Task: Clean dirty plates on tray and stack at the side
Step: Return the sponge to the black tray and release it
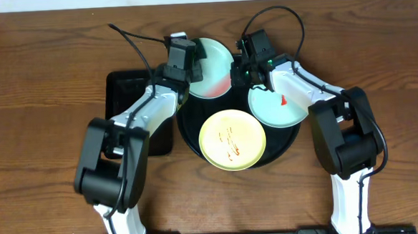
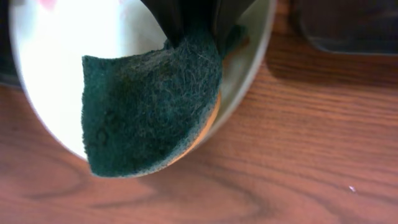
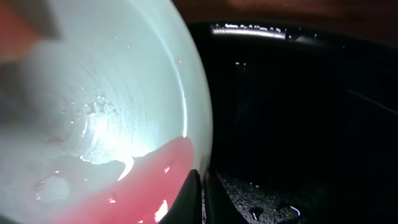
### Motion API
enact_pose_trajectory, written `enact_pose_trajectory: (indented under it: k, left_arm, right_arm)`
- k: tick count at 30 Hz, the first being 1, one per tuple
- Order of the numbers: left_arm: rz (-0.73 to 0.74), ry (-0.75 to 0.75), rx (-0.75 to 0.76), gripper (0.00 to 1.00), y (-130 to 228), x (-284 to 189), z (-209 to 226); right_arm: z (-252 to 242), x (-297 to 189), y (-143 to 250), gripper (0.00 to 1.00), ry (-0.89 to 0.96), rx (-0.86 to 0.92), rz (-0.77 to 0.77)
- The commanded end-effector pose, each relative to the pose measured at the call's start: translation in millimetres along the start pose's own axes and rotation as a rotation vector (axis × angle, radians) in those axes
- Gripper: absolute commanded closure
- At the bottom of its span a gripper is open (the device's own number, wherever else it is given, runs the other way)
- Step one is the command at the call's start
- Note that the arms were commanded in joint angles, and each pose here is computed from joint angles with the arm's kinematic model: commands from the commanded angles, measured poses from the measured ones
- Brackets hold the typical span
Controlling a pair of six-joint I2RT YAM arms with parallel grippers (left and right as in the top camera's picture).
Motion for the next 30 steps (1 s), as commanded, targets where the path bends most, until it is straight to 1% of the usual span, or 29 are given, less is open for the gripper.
enact_pose_trajectory:
  k: [1,6,9,13,16,19,20,23,26,30]
  left_arm:
    - [-0.117,-0.022,-0.008,0.93,-45,-41,6]
    - [-0.148,-0.011,-0.01,0.93,-62,-81,8]
    - [-0.149,-0.013,0.016,0.93,-67,-107,13]
    - [-0.102,-0.052,0.036,0.93,-60,-137,24]
    - [-0.029,-0.137,0.046,0.93,-47,-153,42]
    - [0.054,-0.186,0.053,0.93,-31,-159,57]
    - [0.107,-0.204,0.054,0.93,-22,-160,65]
    - [0.175,-0.234,0.039,0.93,-10,-161,78]
    - [0.203,-0.262,0.013,0.93,-5,-162,92]
    - [0.201,-0.286,-0.03,0.93,-6,-165,110]
  right_arm:
    - [-7,8,8,0.99,0.041,-0.024,0.022]
    - [-7,8,8,0.99,0.041,-0.024,0.022]
    - [-7,8,9,0.99,0.041,-0.024,0.023]
    - [-7,6,9,0.99,0.043,-0.023,0.026]
    - [-4,-1,6,0.99,0.038,-0.024,0.018]
    - [0,-10,3,0.99,0.029,-0.027,0.004]
    - [3,-16,0,0.99,0.024,-0.029,-0.005]
    - [8,-28,-5,0.99,0.019,-0.033,-0.027]
    - [10,-40,-11,0.99,0.031,-0.037,-0.064]
    - [15,-55,-18,0.99,0.032,-0.049,-0.102]
Point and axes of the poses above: each gripper's point midway between its finger pads, its own x axis out along the fingers, its own z axis along the line the jaws close on, y = z × x, the point moved 5 cm from there along -x, back along the fingers, and after that the axes turned 12 degrees about x, right-handed, at the moved point
